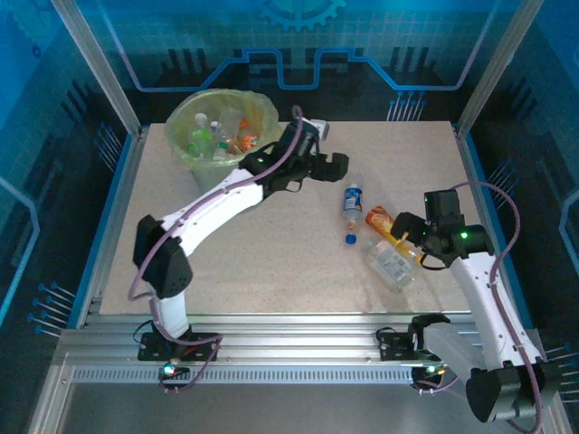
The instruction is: Put the plastic bottles in the bin
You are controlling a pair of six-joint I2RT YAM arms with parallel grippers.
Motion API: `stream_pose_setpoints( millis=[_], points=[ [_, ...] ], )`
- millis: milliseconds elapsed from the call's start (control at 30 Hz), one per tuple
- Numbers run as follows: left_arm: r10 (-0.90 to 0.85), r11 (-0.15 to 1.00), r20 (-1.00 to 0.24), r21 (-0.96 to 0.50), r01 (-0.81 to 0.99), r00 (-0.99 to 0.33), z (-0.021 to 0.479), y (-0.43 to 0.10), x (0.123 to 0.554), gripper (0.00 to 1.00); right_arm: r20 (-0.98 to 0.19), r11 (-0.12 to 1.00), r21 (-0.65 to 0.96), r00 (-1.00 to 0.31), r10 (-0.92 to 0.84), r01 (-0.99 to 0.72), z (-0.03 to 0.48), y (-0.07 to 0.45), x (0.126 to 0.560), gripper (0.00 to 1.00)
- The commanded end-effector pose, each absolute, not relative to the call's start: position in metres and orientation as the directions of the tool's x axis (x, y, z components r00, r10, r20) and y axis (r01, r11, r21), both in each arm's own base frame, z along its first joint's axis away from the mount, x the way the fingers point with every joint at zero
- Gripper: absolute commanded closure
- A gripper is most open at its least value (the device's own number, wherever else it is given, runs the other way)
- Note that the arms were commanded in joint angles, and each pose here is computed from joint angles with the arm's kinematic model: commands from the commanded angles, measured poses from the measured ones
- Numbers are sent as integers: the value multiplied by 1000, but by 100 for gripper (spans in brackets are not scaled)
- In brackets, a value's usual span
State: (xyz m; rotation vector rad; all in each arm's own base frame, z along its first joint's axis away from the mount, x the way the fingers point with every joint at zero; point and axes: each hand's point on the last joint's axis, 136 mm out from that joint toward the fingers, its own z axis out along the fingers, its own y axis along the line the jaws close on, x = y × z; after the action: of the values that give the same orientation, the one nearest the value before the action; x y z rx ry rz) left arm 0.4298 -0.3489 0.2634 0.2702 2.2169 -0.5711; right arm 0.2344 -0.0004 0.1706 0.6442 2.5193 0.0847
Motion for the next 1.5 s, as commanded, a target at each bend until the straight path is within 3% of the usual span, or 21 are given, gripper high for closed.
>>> stream_pose_setpoints(
  millis=[0,300,800,1267,1467],
  points=[
    [-7,862,-724,-353,363,-689,249,-374,433,4,-485,888,179,-748,453,422,170,-1,233,0],
    [20,863,-625,-383,329,-781,176,-410,442,14,-485,890,172,-750,450,423,167,-3,234,0],
    [123,877,-507,-346,332,-853,90,-437,437,13,-477,889,178,-753,453,422,162,-1,237,0],
    [194,913,-473,-232,334,-859,48,-429,440,15,-479,886,186,-748,458,424,162,-1,238,0],
    [216,929,-460,-174,326,-861,34,-420,443,24,-478,886,190,-748,460,423,162,0,239,0]
  ],
)
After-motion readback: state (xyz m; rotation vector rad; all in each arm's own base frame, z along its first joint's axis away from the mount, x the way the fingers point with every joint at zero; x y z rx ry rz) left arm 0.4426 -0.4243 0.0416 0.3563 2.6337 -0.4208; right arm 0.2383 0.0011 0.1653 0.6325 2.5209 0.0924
